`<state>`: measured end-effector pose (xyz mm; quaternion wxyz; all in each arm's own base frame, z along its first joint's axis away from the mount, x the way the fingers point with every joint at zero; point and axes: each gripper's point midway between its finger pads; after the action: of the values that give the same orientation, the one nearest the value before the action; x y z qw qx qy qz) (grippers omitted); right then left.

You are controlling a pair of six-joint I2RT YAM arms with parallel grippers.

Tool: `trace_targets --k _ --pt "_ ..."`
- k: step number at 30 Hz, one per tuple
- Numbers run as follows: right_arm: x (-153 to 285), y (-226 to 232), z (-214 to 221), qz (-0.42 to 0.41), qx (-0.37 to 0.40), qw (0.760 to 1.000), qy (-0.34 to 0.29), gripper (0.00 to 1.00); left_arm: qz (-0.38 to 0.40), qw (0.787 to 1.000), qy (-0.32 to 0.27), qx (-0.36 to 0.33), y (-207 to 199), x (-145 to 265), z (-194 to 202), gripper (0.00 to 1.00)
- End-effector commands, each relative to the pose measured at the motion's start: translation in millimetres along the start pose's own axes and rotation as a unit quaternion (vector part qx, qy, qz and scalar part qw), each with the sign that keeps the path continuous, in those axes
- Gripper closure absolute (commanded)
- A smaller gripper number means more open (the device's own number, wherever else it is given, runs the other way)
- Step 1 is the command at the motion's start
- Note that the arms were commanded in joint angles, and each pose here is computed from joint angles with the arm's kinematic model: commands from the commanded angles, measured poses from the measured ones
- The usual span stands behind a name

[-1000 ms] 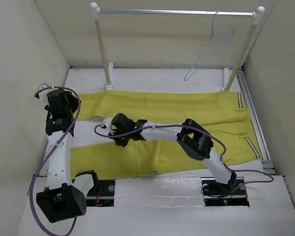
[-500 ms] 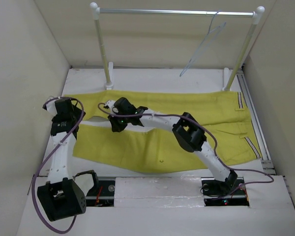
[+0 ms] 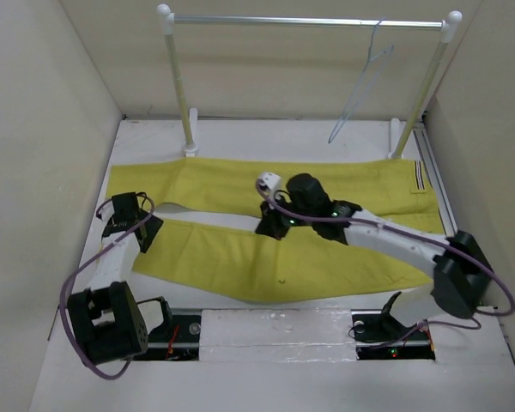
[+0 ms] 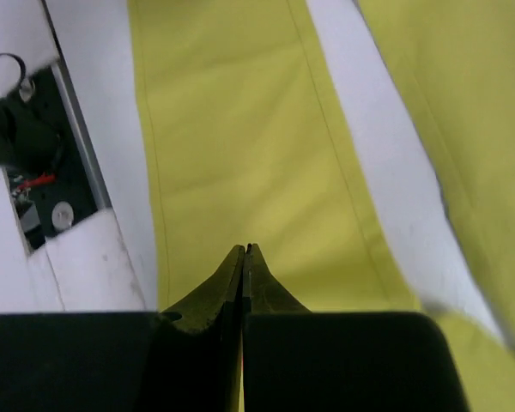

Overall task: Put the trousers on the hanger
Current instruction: Flatten out the trousers at the center of the board.

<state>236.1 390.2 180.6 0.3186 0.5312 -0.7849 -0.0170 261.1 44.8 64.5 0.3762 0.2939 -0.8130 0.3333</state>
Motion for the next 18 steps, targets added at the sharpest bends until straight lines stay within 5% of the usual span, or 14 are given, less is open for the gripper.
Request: trace_targets --k 1,7,11,18 --pt "51 -45 40 0.085 -0.068 0.994 -0.025 1.00 -0.040 0.999 0.004 0.015 16 -22 -3 0.50" --pt "146 -112 88 0.217 -0.140 0.965 -0.054 1.00 -0.104 0.995 0.007 0.011 26 -42 -16 0.50" --pt "174 -113 92 0.222 -0.137 0.963 -0.063 0.96 -0.099 0.995 -0.014 0.014 12 -37 -39 0.50" --pt "179 -78 89 0.160 -0.084 0.983 -0.031 0.75 -0.063 0.983 -0.166 0.038 -5 40 -110 0.46"
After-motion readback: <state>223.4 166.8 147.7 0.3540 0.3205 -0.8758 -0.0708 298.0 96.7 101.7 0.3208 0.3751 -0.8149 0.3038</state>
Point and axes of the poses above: each gripper's point midway between its finger pads, its own x axis back along the fingers, its own y axis along the line the jaws close on, z = x × y, and after that the axes turned 7 degrees about -x, right-handed
